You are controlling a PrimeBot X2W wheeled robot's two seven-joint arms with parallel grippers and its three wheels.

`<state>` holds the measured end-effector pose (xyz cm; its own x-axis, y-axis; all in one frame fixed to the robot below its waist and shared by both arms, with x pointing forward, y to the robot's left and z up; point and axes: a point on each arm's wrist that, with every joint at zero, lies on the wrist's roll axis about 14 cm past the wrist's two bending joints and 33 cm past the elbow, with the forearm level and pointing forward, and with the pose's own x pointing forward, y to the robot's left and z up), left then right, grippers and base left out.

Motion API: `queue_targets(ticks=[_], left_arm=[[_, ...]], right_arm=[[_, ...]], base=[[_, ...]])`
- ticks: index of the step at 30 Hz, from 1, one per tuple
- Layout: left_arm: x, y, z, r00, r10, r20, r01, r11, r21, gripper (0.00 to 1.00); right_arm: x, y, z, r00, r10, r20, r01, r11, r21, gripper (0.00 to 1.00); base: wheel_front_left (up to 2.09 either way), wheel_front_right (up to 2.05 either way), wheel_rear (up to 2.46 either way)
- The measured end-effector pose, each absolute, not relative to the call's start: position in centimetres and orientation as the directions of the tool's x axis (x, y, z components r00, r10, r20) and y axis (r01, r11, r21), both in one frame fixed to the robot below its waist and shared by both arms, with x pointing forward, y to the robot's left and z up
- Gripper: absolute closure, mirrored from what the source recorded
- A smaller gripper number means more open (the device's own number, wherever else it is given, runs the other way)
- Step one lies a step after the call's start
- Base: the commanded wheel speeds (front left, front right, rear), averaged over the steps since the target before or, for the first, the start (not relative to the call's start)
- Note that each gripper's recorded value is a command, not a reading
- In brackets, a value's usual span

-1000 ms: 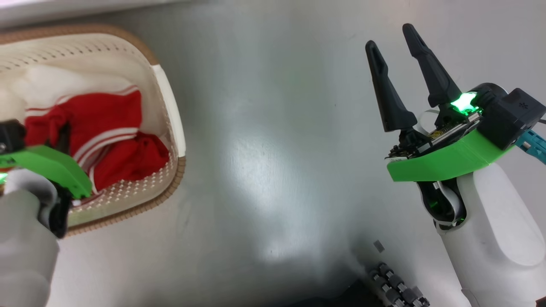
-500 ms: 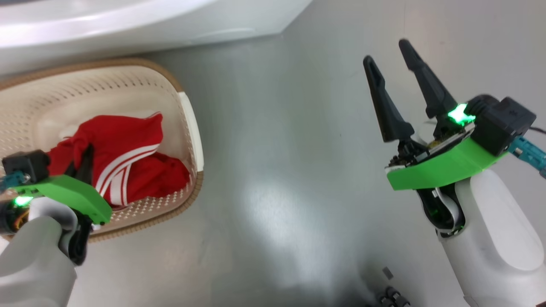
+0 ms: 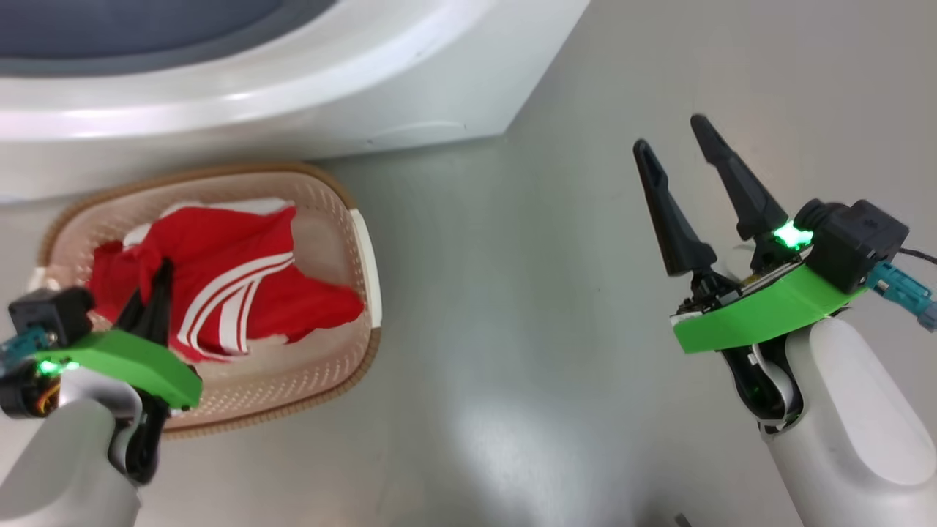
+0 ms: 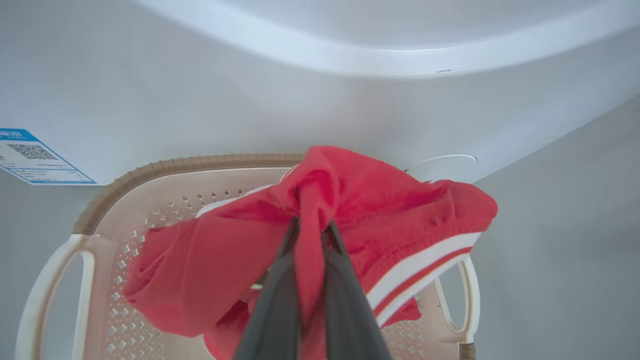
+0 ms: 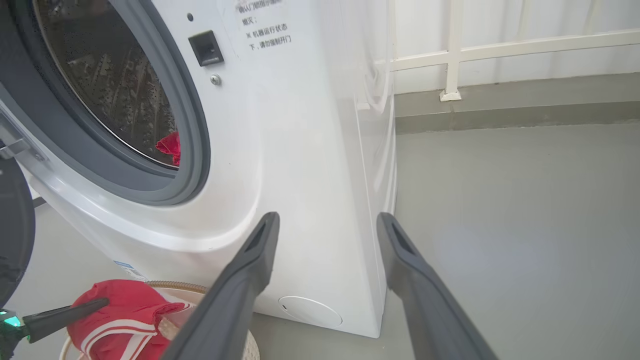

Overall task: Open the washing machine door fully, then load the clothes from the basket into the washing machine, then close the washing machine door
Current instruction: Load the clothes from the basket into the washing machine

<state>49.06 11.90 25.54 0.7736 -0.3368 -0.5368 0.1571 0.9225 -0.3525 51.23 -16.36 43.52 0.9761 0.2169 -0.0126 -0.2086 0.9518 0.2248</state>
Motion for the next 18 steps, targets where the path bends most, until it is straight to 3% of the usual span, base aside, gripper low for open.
queue_targets(ticks=[18], left_arm=[[47.2, 12.7, 36.9, 0.913, -0.298, -0.279, 0.193, 0.918, -0.347, 1.0]], right_arm=[[47.5, -16.3, 49.0, 0.974, 0.218, 0.066, -0.228, 0.946, 0.232, 0.0]], base=[[0.0, 0.0, 0.0]])
